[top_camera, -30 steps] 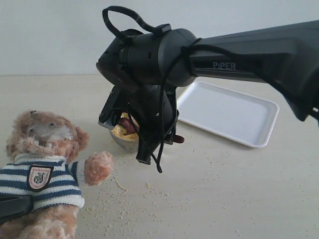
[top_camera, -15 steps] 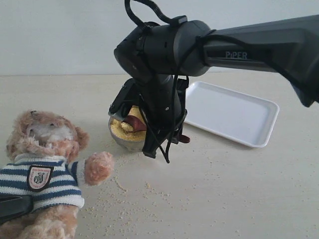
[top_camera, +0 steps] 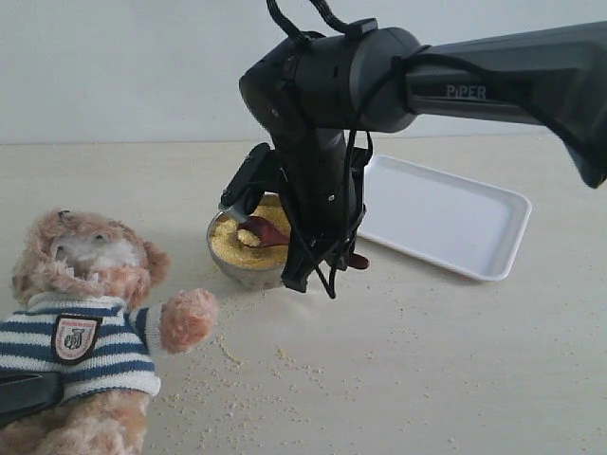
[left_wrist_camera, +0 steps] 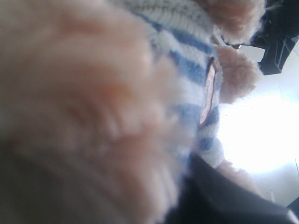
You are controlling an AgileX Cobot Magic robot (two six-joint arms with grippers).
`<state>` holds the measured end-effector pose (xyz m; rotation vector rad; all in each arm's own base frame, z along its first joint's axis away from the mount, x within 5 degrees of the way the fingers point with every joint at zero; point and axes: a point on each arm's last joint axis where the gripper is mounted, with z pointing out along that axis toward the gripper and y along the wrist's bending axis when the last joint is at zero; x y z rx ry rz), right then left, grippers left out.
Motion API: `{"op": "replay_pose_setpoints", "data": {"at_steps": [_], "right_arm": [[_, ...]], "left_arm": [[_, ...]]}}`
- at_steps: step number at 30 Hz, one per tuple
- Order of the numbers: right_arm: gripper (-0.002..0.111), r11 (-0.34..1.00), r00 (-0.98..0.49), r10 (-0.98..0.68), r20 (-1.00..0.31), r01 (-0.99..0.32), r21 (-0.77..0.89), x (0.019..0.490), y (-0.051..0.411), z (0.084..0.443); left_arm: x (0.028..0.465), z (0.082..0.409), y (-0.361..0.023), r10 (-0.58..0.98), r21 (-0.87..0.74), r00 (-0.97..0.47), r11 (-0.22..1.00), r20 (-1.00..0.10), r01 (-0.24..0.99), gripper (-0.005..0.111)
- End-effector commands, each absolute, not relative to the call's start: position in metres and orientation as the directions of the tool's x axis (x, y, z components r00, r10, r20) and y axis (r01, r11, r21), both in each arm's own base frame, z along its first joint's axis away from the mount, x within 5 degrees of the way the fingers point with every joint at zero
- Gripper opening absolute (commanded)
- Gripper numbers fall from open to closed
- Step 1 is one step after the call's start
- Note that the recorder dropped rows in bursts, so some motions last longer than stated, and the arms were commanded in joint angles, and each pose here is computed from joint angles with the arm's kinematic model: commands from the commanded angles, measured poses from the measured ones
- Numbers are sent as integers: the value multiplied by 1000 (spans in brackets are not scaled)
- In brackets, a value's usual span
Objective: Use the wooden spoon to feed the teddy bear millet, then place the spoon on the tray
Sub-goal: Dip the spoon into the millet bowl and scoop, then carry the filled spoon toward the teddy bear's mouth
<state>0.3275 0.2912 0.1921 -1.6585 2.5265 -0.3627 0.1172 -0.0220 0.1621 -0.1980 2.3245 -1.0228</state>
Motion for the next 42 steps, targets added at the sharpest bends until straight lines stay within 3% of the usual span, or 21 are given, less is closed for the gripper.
{"op": "replay_pose_setpoints", "data": {"at_steps": [1,6,16,22,34,42], "right_arm": [[0,439,-457,-889,25,-866,-239,337,278,199],[0,567,-564,-823,-68,-822,-57,344,265,209],[0,597,-591,-793,-145,-802,6,339,262,233],[0,585,-584,-784,-211,-809,63,329,266,254],[0,391,-368,-877,-309,-920,-11,255,313,303],[0,394,-352,-859,-372,-918,-40,236,310,332]], "left_arm": [[118,165,-23,-369,-726,-805,679,-464,107,5],[118,165,-23,-369,-726,-805,679,-464,107,5],[118,165,-23,-369,-726,-805,679,-464,107,5],[118,165,-23,-369,-726,-805,679,-464,107,5],[118,165,-23,-369,-726,-805,679,-464,107,5],[118,165,-23,-369,-726,-805,679,-464,107,5]]}}
